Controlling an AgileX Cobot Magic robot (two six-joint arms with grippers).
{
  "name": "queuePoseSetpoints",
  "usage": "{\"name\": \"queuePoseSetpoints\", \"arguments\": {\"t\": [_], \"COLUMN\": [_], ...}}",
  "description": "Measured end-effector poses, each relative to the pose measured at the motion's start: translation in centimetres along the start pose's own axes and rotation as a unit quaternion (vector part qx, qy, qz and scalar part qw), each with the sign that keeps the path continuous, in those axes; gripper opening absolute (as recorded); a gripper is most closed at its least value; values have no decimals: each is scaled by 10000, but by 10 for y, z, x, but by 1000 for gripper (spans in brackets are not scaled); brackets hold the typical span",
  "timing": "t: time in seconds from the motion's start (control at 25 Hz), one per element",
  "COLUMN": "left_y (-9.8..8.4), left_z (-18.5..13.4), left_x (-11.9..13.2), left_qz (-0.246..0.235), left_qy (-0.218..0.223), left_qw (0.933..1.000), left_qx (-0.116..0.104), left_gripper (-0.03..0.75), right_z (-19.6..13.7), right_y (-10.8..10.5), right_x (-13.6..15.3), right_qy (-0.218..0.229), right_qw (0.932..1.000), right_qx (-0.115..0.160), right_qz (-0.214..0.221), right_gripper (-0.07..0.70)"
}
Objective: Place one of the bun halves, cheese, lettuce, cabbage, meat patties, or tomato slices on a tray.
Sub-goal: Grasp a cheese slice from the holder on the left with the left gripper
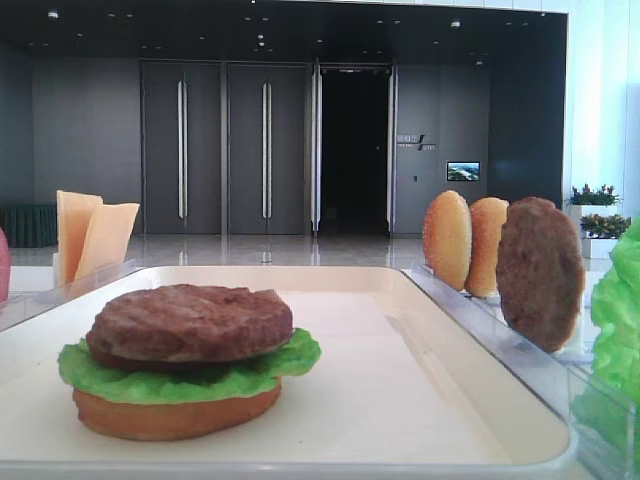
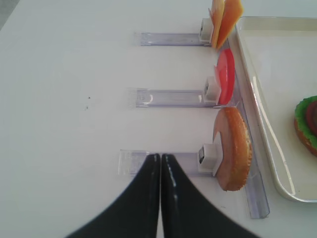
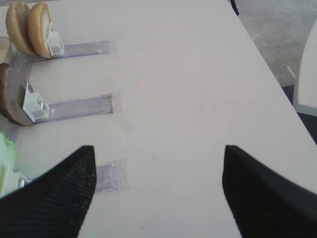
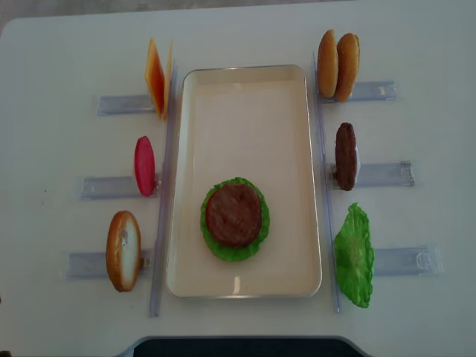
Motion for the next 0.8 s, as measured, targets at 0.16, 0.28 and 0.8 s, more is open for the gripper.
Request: {"name": "queuePoseSetpoints", "arguments": {"t": [0.16, 0.28, 0.8], "left_y": [0, 0, 0], "left_z": [0, 0, 0], "left_x": [0, 0, 0], "left_qz": [0, 0, 0], "left_qy": [0, 0, 0], "left_qw": [10000, 10000, 10000], "left_qx": [0, 0, 0], "left_gripper": [-3, -3, -3], "right_z": [0, 0, 0], "right_y": [0, 0, 0], "right_x": [0, 0, 0], "right_qy": [0, 0, 0], "right_qw": [10000, 10000, 10000], "right_qx": [0, 0, 0], "right_qz": [0, 0, 0], "right_gripper": [535, 535, 535]}}
Point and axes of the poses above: a point on each arm's last joint axis where the gripper is mounted, x pointing out along that axis toward the gripper, y along the wrist's bending axis when the last joint is at zero, z = x × y, the point moved 5 cm from there along x, pointing out along that axis toward the gripper, and after that the axes turned 15 degrees about x, right-handed, at the moved point
